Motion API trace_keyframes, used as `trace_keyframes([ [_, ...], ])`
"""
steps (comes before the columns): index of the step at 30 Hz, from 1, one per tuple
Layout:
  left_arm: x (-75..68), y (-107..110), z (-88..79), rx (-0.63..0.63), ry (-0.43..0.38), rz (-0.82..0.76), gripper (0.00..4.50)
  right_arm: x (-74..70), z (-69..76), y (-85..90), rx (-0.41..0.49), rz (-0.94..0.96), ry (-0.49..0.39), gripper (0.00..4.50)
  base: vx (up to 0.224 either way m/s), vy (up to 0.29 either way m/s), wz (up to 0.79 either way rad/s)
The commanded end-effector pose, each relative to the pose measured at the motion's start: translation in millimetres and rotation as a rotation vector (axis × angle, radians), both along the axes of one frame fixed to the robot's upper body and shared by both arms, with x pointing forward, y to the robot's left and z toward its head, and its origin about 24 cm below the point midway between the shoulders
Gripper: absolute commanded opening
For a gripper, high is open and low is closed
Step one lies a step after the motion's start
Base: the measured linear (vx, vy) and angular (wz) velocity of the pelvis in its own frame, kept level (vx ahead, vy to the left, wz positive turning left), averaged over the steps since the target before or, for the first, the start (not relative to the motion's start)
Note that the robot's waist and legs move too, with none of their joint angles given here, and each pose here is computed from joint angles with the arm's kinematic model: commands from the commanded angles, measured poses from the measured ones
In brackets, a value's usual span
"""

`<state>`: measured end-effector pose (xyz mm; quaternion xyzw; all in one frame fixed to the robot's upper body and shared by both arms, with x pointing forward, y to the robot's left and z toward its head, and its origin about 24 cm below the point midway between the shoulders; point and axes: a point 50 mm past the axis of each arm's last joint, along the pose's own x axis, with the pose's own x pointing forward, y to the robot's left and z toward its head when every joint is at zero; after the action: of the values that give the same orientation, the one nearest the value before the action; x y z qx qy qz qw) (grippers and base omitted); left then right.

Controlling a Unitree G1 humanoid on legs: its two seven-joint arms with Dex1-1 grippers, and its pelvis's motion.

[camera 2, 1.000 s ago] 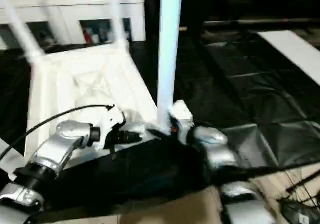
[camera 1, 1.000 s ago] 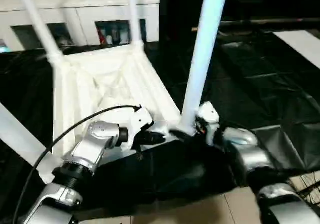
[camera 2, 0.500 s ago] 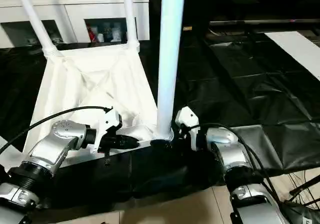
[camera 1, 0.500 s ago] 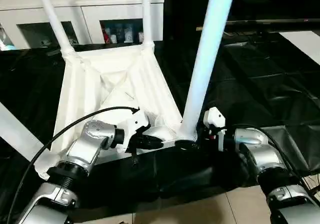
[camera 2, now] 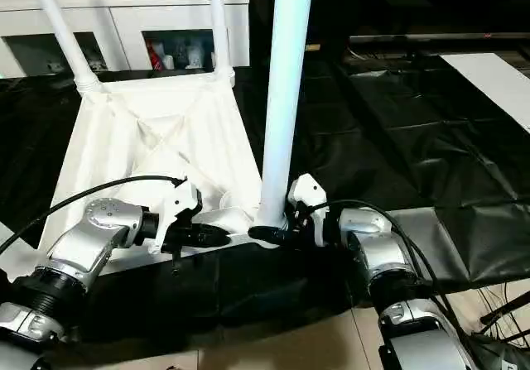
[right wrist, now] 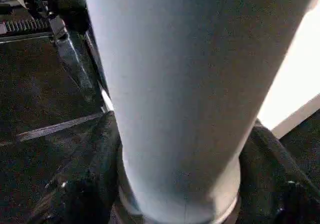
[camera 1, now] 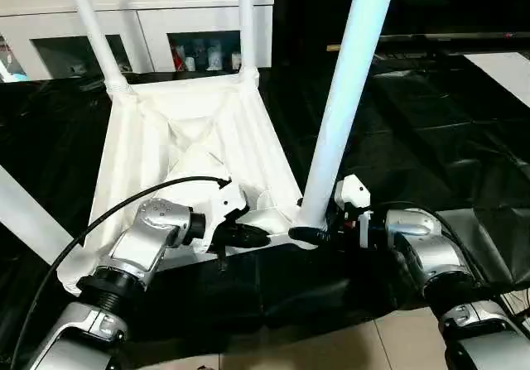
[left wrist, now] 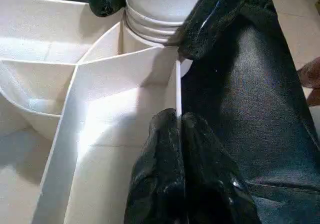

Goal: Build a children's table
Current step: Rotate leg to tighten

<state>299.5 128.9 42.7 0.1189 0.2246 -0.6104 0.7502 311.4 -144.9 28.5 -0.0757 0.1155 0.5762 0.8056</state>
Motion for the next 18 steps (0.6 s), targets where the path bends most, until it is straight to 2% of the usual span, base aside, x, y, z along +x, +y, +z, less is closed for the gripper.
trace_keyframes([
  [1,-8.3,0.8,-12.1,0.027,0.067,-0.029,0.0,-1.6,-6.8,-3.1,-0.04,-0.003,0.034,2.71,0.0,0.0,0.0],
  [8,-2.3,0.3,-12.6,0.036,0.046,0.032,0.0,1.7,-10.7,-0.6,0.002,-0.111,0.049,2.67,0.0,0.0,0.0],
  [12,8.8,-5.0,-16.5,0.055,0.009,0.161,0.0,10.2,-21.4,9.1,0.052,-0.381,0.073,2.67,0.0,0.0,0.0],
  [15,12.9,-12.8,-18.5,0.046,0.012,0.219,0.0,11.6,-29.3,21.7,0.096,-0.532,0.101,2.67,0.0,0.0,0.0],
  [18,20.9,-25.3,-21.7,0.04,0.01,0.323,0.0,11.8,-38.5,45.1,0.104,-0.685,0.132,2.67,0.0,0.0,0.0],
])
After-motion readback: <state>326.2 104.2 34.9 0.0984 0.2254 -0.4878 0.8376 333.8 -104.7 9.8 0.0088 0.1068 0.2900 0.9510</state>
